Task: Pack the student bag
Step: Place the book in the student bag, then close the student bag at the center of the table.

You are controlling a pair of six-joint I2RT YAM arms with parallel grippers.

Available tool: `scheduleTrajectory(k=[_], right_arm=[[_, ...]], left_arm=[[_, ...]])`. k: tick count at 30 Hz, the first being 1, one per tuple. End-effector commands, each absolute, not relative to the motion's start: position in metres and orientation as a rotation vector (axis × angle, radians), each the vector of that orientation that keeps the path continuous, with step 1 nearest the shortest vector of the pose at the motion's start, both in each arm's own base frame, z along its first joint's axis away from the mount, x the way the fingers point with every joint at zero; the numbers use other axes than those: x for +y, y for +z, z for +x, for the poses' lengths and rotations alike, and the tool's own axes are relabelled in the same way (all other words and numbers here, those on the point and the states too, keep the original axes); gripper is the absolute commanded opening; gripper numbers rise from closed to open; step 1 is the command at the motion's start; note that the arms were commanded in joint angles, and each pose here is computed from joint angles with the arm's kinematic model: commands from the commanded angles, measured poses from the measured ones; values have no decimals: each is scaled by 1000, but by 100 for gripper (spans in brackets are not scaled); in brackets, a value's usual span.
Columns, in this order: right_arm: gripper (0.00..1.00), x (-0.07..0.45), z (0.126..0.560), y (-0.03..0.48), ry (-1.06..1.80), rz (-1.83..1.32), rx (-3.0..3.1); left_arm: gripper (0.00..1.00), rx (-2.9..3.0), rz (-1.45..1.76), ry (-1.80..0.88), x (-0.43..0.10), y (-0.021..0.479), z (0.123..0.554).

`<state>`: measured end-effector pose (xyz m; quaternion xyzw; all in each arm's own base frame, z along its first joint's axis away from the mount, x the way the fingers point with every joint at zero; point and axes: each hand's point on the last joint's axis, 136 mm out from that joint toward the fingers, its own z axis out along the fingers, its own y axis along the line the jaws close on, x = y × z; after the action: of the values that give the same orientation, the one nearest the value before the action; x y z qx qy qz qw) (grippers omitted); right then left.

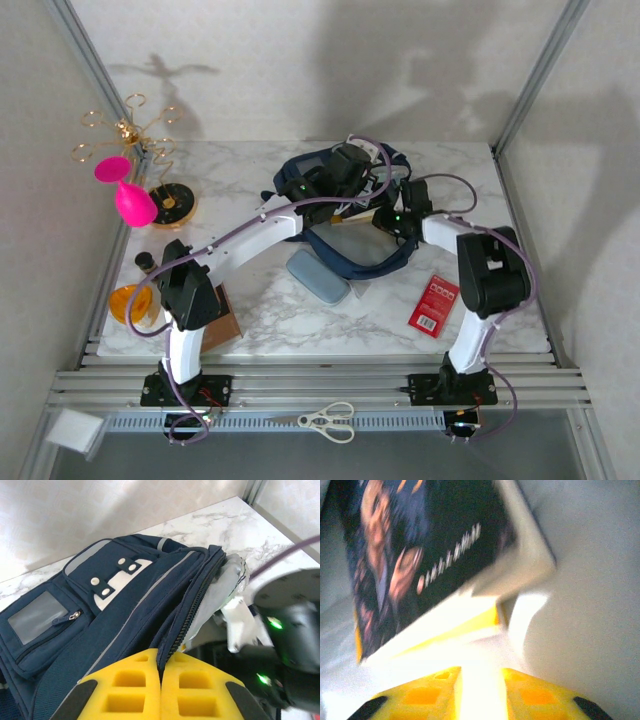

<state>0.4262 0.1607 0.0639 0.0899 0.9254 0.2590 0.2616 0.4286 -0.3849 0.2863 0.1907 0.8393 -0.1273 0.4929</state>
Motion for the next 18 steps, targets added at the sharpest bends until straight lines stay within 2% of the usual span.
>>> scheduleTrajectory(k=[1, 5, 9, 12, 16, 18], right_arm=[[31, 169, 400, 107, 796, 111, 2430], [35, 147, 365, 136, 710, 150, 2401], [40, 126, 347, 175, 635, 227, 2339], [41, 132, 338, 195, 683, 215, 2319], [44, 161, 326, 205, 760, 154, 2328], [46, 185, 320, 203, 804, 93, 2351]], left_arm=[[0, 1950, 360, -405, -380, 332, 433], [1, 2049, 365, -483, -389, 294, 425], [28, 2134, 387, -672, -400, 261, 399], [37, 2170, 382, -838, -398, 258, 372], [49, 2182, 240, -853, -350, 261, 343], [59, 2190, 113, -828, -314, 253, 331]])
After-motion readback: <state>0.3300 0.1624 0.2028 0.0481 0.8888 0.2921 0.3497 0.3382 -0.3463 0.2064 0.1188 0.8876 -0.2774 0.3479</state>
